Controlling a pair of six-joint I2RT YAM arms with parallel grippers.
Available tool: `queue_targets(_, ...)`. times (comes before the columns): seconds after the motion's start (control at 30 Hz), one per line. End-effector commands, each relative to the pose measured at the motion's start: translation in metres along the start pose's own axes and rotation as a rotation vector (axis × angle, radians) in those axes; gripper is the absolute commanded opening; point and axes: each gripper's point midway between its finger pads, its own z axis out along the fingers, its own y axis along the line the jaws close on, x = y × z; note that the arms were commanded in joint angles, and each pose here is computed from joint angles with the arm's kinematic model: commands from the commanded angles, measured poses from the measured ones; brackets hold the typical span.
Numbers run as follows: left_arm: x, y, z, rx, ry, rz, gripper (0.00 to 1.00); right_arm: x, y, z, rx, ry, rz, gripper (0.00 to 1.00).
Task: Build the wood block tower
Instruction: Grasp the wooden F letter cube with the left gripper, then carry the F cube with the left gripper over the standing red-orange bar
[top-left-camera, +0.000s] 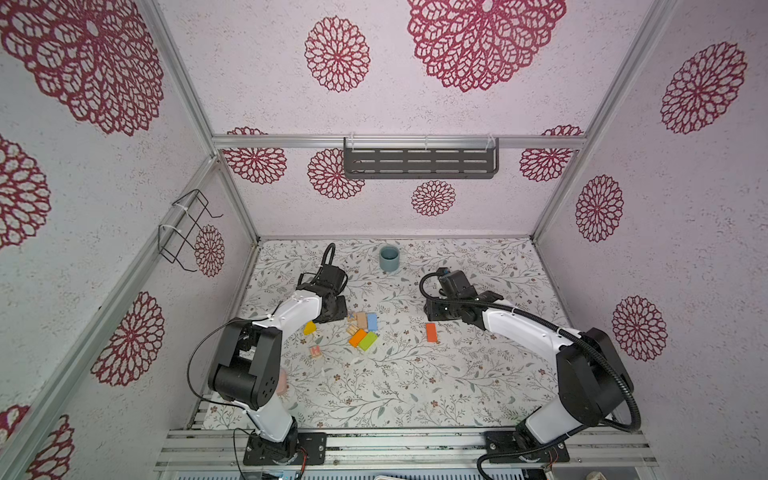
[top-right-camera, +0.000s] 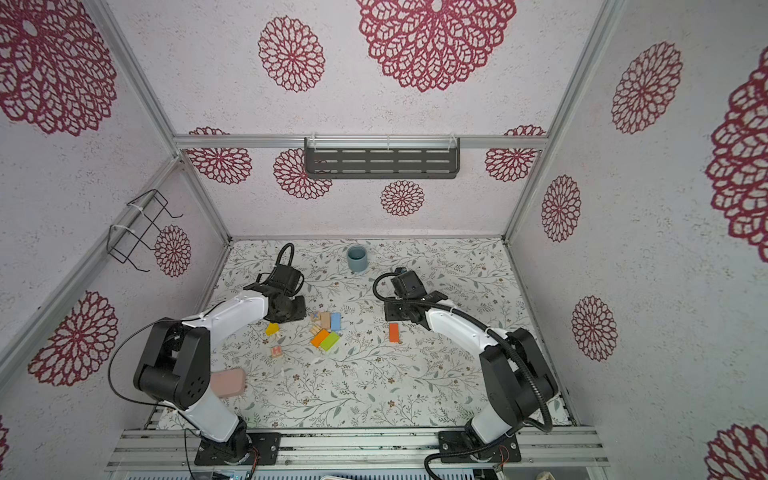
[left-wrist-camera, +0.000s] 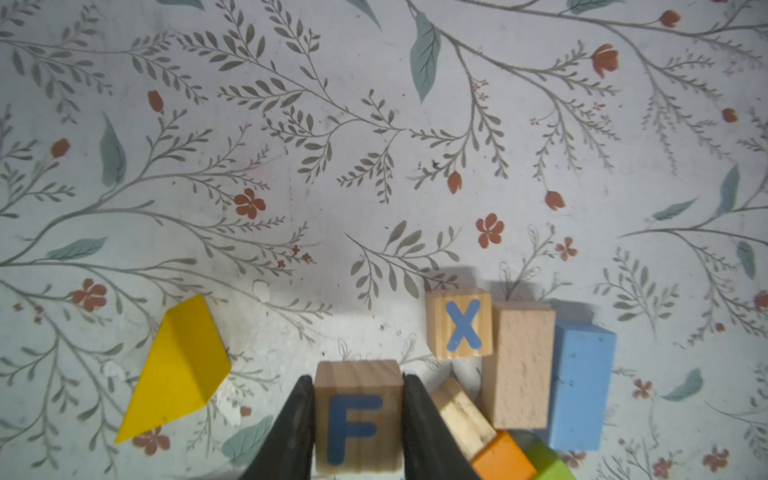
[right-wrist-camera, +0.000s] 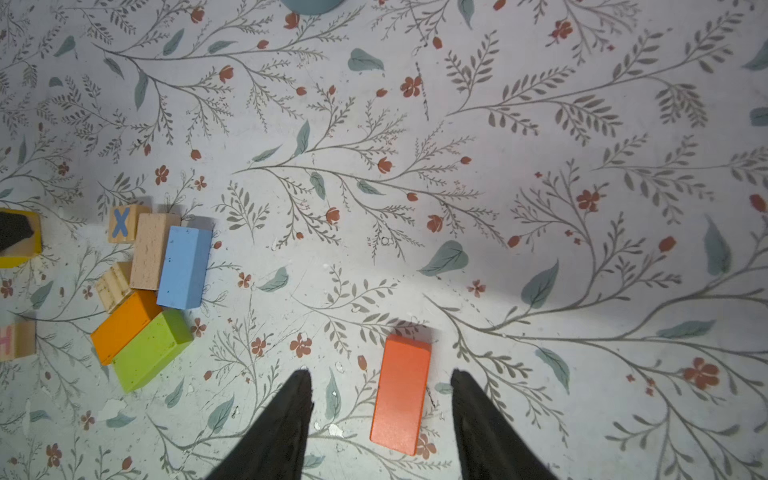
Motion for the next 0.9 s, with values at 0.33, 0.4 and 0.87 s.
queue_targets(0.33,0.005,-0.091,-0.044,0.064,-0.007,0.089,0.34,-0.006,-0.07,-0.041,-0.027,-0.161,0.308,0.6)
queue_targets(0.4,0.006,-0.107,-0.046,0.073,-0.005,0.105,0.34,-0.003,-0.079,-0.042,-0.012,-0.169,0.322,0.62)
queue_targets(0.87,0.029,-0.208,-0.028,0.119,0.028,0.147,0.33,0.008,-0.127,-0.05,-0.002,-0.282,0.47,0.99)
